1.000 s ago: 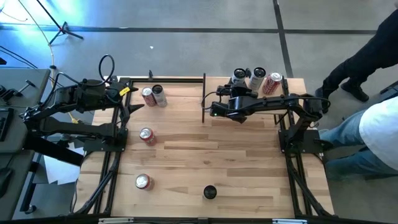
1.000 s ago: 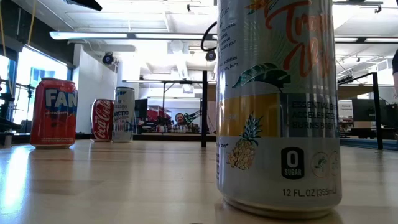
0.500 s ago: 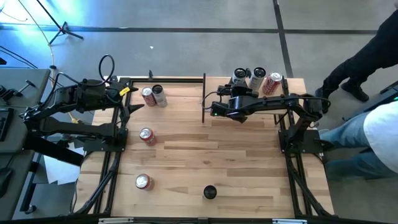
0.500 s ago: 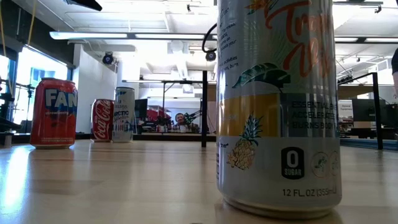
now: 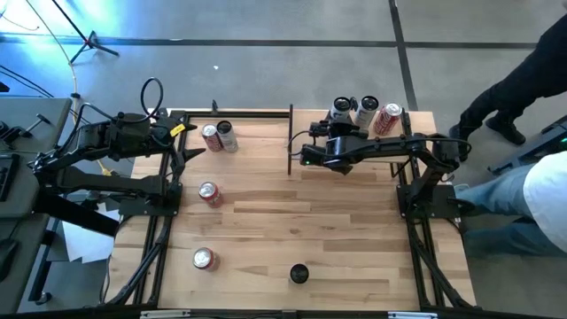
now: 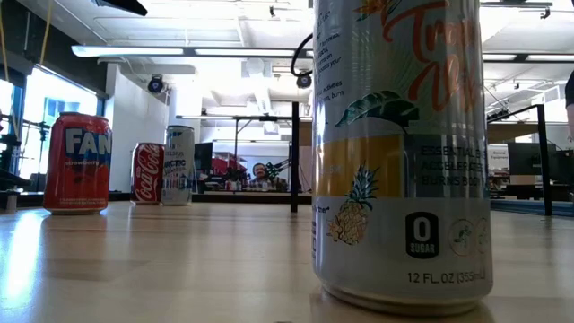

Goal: Place canned beverage on shelf
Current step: Put the white soda can on the shelf

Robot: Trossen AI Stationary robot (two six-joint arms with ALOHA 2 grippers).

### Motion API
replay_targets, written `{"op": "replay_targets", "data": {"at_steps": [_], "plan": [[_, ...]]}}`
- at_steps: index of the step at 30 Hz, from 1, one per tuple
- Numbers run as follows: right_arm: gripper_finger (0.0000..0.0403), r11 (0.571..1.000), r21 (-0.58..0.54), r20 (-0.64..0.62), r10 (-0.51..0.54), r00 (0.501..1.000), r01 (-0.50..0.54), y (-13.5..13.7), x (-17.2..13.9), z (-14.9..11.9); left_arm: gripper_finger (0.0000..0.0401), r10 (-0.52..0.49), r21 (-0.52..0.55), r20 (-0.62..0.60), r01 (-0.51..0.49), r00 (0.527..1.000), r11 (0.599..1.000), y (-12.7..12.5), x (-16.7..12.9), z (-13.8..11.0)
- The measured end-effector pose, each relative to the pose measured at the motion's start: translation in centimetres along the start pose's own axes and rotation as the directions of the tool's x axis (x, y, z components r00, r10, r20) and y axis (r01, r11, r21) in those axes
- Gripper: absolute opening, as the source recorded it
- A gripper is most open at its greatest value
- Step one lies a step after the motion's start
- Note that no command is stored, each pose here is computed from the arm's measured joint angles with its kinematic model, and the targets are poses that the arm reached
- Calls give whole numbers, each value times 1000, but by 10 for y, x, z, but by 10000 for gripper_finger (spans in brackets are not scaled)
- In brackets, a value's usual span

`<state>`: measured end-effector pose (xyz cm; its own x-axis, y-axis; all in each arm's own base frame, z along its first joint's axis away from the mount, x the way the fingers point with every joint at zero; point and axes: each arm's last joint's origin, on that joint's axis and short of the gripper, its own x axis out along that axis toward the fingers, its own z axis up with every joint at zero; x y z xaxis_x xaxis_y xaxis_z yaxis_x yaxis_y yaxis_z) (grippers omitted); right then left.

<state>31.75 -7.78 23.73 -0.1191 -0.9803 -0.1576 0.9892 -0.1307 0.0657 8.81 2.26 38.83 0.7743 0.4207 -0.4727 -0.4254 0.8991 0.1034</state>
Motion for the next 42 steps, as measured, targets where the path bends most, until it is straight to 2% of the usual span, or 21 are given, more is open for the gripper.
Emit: {"op": "replay_targets", "data": {"at_steps": [4,20,42], "plan": [[274,999,-32,-5,3,1000,-3,0,-1,0,335,-1,0,-1,1,1000,1000,0,0,0],[275,999,-46,-71,9,997,-13,0,-1,-3,335,0,0,0,0,1000,1000,0,0,0],[275,999,-14,-108,32,994,-34,1,-7,-5,335,-1,0,0,1,1000,1000,0,0,0]]}}
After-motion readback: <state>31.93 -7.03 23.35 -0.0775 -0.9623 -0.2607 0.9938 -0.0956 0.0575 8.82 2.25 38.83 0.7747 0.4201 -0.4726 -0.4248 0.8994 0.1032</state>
